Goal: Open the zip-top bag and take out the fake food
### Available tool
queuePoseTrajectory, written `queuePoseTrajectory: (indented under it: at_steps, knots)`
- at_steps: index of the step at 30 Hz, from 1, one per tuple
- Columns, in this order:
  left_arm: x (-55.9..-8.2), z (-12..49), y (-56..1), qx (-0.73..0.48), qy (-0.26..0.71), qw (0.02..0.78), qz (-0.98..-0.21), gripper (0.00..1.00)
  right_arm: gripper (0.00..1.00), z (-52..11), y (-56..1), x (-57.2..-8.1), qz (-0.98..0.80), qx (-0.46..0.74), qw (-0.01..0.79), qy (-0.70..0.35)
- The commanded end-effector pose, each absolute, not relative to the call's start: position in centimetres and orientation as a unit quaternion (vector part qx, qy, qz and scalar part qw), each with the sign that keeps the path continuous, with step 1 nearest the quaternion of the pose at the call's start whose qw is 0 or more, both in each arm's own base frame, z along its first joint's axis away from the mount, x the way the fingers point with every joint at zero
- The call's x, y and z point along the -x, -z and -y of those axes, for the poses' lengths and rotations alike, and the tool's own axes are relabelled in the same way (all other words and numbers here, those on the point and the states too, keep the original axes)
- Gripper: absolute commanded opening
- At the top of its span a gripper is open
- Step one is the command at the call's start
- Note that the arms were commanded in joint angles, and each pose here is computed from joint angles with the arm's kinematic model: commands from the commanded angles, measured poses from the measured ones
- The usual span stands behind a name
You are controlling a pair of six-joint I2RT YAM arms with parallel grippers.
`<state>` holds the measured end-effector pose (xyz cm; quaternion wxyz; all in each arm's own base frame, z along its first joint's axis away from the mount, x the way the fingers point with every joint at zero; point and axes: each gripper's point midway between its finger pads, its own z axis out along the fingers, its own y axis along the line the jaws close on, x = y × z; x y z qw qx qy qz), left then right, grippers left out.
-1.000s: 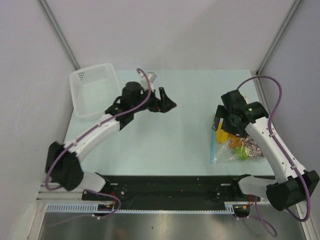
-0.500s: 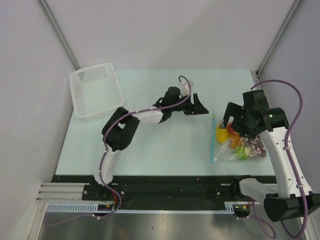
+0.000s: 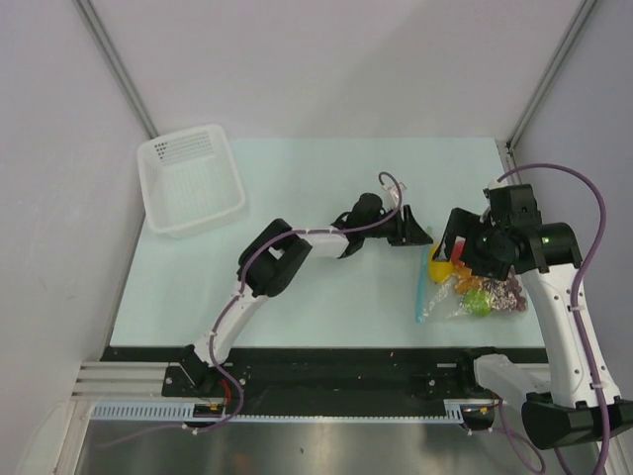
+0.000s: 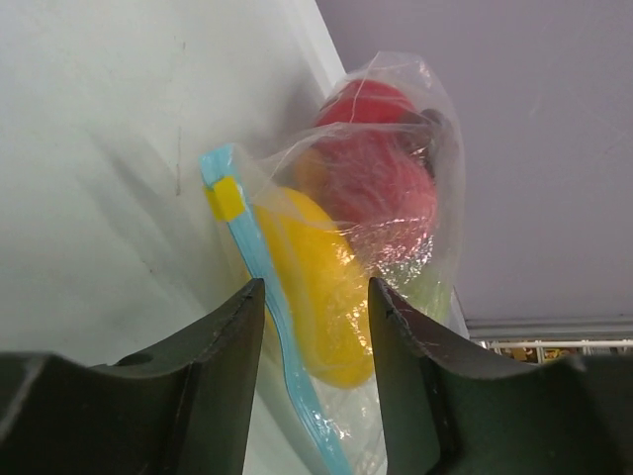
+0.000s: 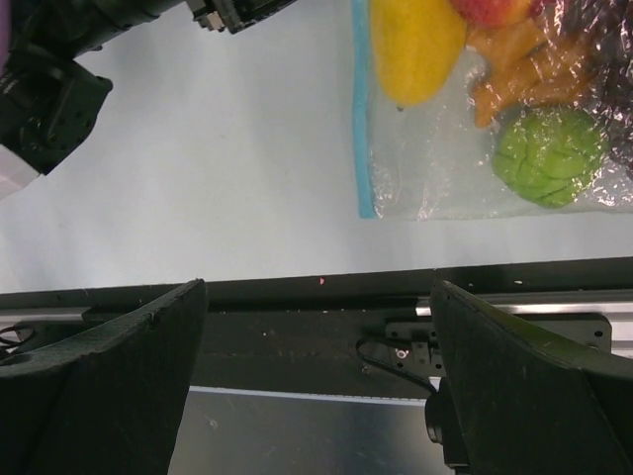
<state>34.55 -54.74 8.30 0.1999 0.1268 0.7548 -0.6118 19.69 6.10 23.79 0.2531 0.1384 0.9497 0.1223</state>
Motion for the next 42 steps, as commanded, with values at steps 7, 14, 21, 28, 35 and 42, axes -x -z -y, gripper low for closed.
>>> queuePoseTrajectory:
  at_steps: [7, 14, 21, 28, 35, 42]
  knots:
    - [-34.9, 55.9, -9.3, -0.122, 0.619, 0.221, -0.743, 0.43, 1.00, -5.6, -24.3, -17.3, -0.950, -0.122, 0.259, -0.121]
    - [-34.8, 55.7, -7.7, -0.114, 0.605, 0.213, -0.759, 0.65, 1.00, -5.6, -24.6, -16.9, -0.950, -0.115, 0.261, -0.124]
    - [-34.2, 56.2, -7.4, -0.109, 0.622, 0.190, -0.752, 0.57, 1.00, -5.9, -24.5, -17.4, -0.951, -0.116, 0.257, -0.129]
    - [-34.4, 56.8, -8.0, -0.114, 0.635, 0.182, -0.742, 0.37, 1.00, -5.8, -24.2, -19.1, -0.946, -0.169, 0.248, -0.123]
    - [-35.6, 56.1, -12.1, -0.141, 0.627, 0.230, -0.730, 0.06, 1.00, -3.2, -24.2, -21.9, -0.940, -0.271, 0.203, -0.040]
    - [-35.8, 54.5, -19.6, -0.166, 0.603, 0.313, -0.715, 0.00, 1.00, -0.8, -25.7, -25.4, -0.919, -0.348, 0.183, -0.025]
